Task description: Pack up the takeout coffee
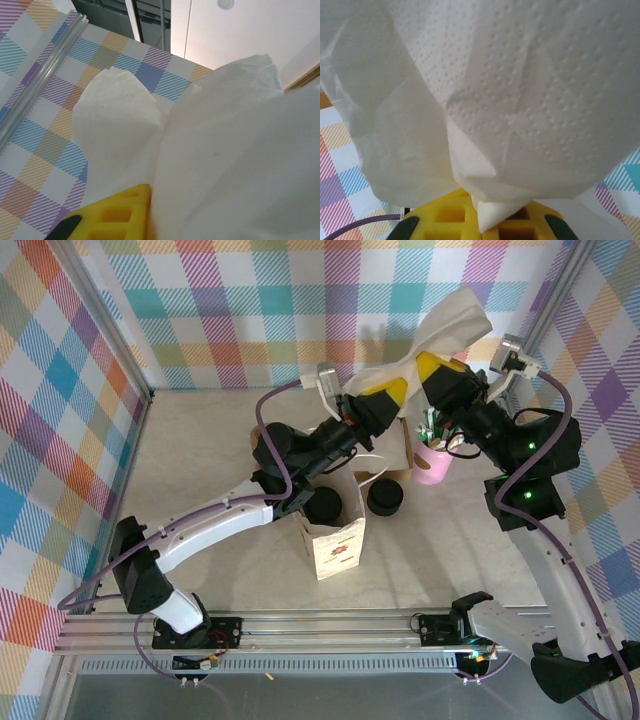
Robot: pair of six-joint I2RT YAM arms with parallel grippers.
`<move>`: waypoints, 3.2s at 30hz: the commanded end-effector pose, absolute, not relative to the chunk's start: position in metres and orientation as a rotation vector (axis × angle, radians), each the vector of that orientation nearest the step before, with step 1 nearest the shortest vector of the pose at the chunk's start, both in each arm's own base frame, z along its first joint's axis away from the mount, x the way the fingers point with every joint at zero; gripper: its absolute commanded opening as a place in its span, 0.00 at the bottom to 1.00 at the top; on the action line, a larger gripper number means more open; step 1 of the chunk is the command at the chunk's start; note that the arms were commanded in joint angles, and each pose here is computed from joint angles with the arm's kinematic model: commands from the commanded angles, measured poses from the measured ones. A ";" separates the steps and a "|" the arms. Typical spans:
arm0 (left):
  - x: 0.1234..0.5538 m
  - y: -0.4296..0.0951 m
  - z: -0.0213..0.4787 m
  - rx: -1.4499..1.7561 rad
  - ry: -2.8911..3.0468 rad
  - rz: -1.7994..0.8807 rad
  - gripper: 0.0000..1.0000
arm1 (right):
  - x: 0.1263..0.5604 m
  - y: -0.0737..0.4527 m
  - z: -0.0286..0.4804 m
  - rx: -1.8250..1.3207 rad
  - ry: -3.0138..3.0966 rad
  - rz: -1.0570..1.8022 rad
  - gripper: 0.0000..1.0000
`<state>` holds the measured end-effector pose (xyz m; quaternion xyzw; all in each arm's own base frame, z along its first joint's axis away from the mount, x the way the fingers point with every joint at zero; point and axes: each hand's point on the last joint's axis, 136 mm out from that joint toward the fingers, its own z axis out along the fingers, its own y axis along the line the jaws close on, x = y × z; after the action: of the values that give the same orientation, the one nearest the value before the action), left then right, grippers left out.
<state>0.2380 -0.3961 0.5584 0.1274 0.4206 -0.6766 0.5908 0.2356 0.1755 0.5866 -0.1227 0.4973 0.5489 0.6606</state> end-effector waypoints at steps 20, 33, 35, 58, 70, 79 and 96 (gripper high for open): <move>0.194 -0.378 0.567 0.648 0.964 -1.380 0.00 | 0.183 0.182 0.607 -0.508 1.117 1.204 0.57; 0.192 -0.360 0.558 0.662 1.010 -1.366 0.00 | 0.157 0.189 0.613 -0.640 1.104 1.246 0.18; 0.192 -0.356 0.559 0.654 1.010 -1.359 0.00 | 0.156 0.188 0.614 -0.643 1.098 1.239 0.08; 0.228 -0.226 0.509 0.271 1.339 -0.763 0.75 | 0.160 0.202 0.611 -0.869 1.109 1.039 0.00; 0.222 -0.139 0.467 0.077 1.585 -0.479 0.74 | 0.178 0.225 0.589 -1.059 1.132 1.087 0.00; 0.211 -0.104 0.447 -0.006 1.689 -0.405 0.73 | 0.198 0.245 0.563 -1.166 1.182 1.182 0.00; 0.207 -0.087 0.432 0.012 1.773 -0.273 0.73 | 0.204 0.287 0.521 -1.345 1.200 1.190 0.00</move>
<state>0.2087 -0.0977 0.4285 0.0167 0.7699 -0.1327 0.6240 0.2123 0.2854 0.5228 -0.5244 0.5096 0.4934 0.4709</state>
